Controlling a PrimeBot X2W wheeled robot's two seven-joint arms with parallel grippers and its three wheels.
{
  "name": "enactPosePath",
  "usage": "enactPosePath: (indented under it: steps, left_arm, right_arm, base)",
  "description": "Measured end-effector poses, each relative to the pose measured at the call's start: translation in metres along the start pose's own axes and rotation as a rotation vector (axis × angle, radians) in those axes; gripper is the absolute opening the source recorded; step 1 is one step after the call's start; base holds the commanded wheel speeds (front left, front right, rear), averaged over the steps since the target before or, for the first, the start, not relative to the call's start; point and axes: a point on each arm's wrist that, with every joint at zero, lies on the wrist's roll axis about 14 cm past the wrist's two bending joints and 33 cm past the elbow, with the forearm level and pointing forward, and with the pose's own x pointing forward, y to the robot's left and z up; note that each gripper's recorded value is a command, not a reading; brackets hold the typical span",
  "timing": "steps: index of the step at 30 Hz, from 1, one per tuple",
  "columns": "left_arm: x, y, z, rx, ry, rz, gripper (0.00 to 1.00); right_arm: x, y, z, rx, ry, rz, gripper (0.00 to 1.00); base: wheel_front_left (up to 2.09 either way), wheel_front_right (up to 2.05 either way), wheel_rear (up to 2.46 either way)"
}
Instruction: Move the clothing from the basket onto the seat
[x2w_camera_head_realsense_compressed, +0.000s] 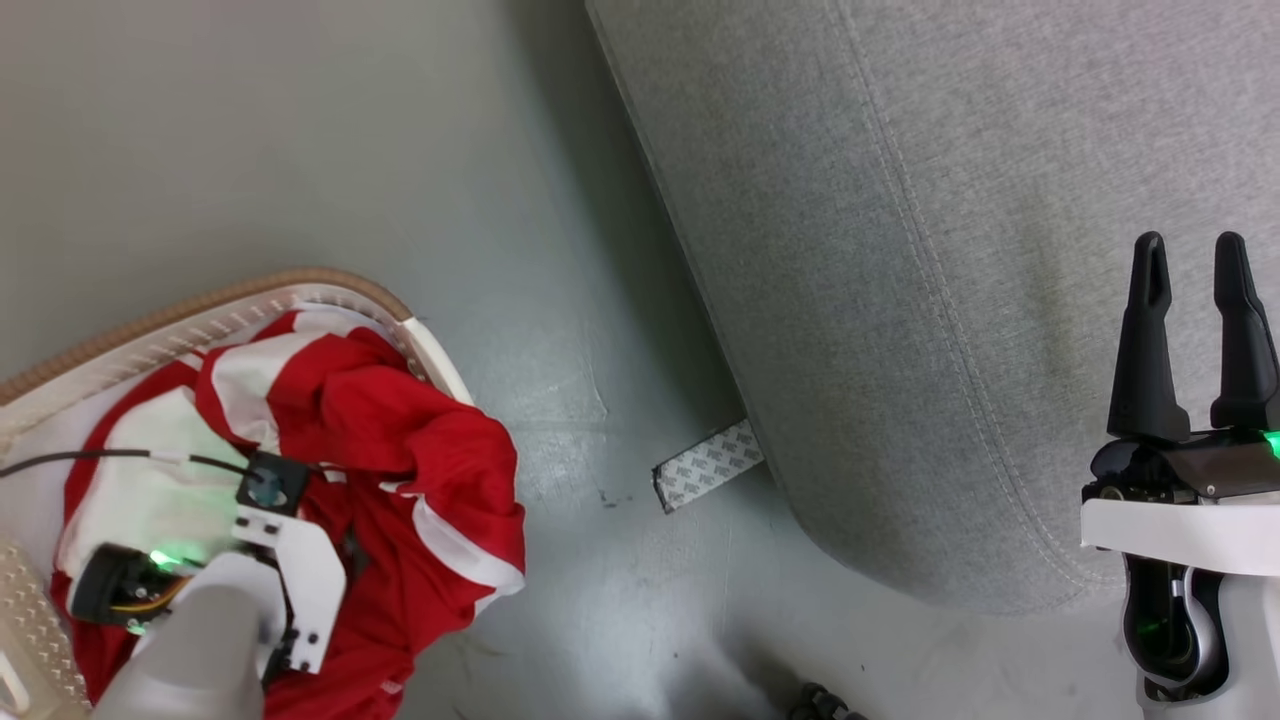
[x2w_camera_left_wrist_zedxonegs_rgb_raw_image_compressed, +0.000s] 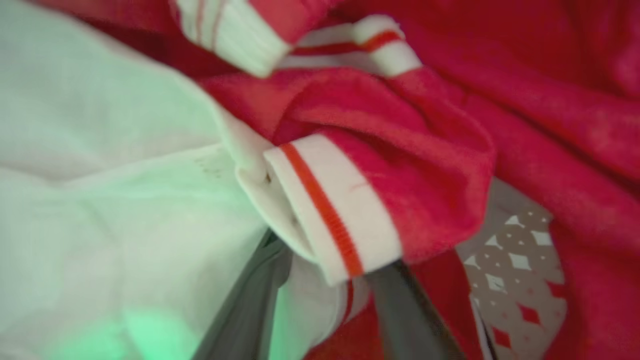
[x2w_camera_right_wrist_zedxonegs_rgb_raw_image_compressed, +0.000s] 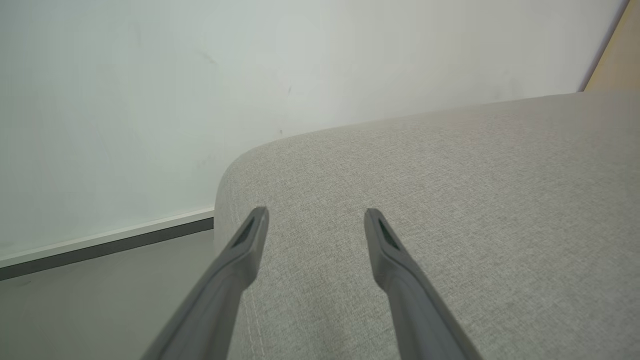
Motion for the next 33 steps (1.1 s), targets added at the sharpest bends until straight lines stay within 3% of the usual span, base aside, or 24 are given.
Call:
enactPosePath:
  steps: [1,2,13,33]
  left_arm:
    - [-0.002,-0.001,0.000,-0.001,-0.005,0.000,0.14]
    - [-0.004,-0.002,0.002,-0.001,-0.014,0.000,0.00]
    - [-0.050,-0.010,0.033,-0.065,-0.190,0.022,0.00]
    - [-0.213,-0.009,0.070,-0.208,-0.651,0.228,0.00]
  right_arm:
    - [0.000,0.000,0.002,0.002,-0.004,0.001,1.00]
    - [0.000,0.001,0.003,0.003,-0.009,0.003,1.00]
    - [-0.007,0.012,0.033,-0.005,-0.086,0.045,1.00]
    - [-0.058,0.077,0.074,0.059,-0.188,0.254,1.00]
  base:
    - [0.00,0.00,0.00]
    - [0.00,0.00,0.00]
    - [0.00,0.00,0.00]
    - [0.00,0.00,0.00]
